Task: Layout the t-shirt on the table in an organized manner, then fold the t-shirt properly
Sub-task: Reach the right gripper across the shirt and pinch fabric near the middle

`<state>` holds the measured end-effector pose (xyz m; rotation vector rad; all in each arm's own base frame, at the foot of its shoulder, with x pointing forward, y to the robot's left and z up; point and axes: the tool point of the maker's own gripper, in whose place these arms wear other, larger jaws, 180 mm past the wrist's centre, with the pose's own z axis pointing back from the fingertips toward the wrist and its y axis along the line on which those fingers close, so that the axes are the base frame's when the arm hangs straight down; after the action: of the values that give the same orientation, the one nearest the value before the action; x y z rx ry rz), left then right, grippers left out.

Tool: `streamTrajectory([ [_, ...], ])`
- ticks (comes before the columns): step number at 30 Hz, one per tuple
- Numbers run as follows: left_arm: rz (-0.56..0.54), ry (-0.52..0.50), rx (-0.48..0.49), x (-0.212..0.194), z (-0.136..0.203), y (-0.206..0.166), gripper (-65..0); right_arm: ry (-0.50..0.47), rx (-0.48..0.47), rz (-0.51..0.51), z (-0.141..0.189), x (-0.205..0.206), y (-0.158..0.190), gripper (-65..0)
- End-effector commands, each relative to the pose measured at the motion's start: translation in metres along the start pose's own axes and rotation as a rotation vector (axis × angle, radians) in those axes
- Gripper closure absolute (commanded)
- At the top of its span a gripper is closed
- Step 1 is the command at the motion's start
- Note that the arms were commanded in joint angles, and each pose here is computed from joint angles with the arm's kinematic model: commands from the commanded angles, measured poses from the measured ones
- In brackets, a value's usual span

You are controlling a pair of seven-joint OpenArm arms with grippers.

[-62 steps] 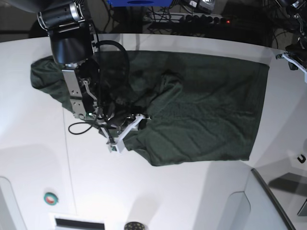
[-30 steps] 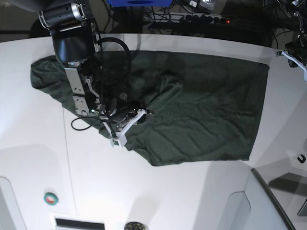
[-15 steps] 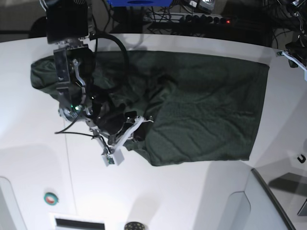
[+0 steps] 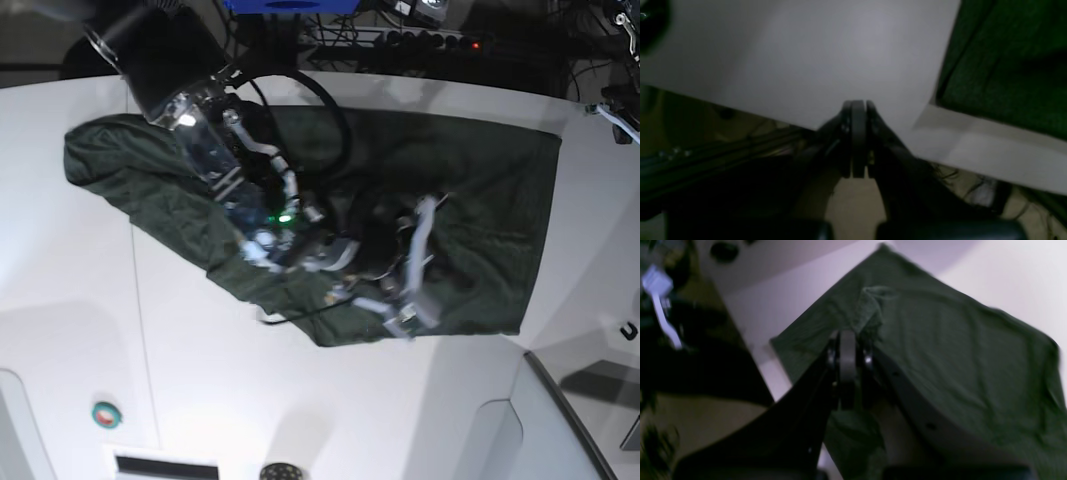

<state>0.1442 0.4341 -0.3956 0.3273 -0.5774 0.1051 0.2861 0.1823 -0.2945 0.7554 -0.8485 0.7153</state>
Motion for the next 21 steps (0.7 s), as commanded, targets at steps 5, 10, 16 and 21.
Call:
streamTrajectory([
  [5,-0.017,-0.072,0.112,0.02,0.028,0.038,0.0,-0.059,0.201,0.004,-0.025,0.023,0.053,-0.2],
  [10,-0.026,-0.039,0.126,0.005,0.035,0.045,0.0,-0.04,0.3,-0.073,-0.04,0.017,0.068,-0.2],
  [16,-0.027,-0.03,0.124,0.001,0.036,0.044,0.0,0.013,0.297,-0.077,-0.052,-0.005,0.066,-0.2],
  [21,-0.016,-0.037,0.116,0.001,0.035,0.038,0.0,0.019,0.301,-0.074,-0.052,-0.006,0.068,-0.2],
])
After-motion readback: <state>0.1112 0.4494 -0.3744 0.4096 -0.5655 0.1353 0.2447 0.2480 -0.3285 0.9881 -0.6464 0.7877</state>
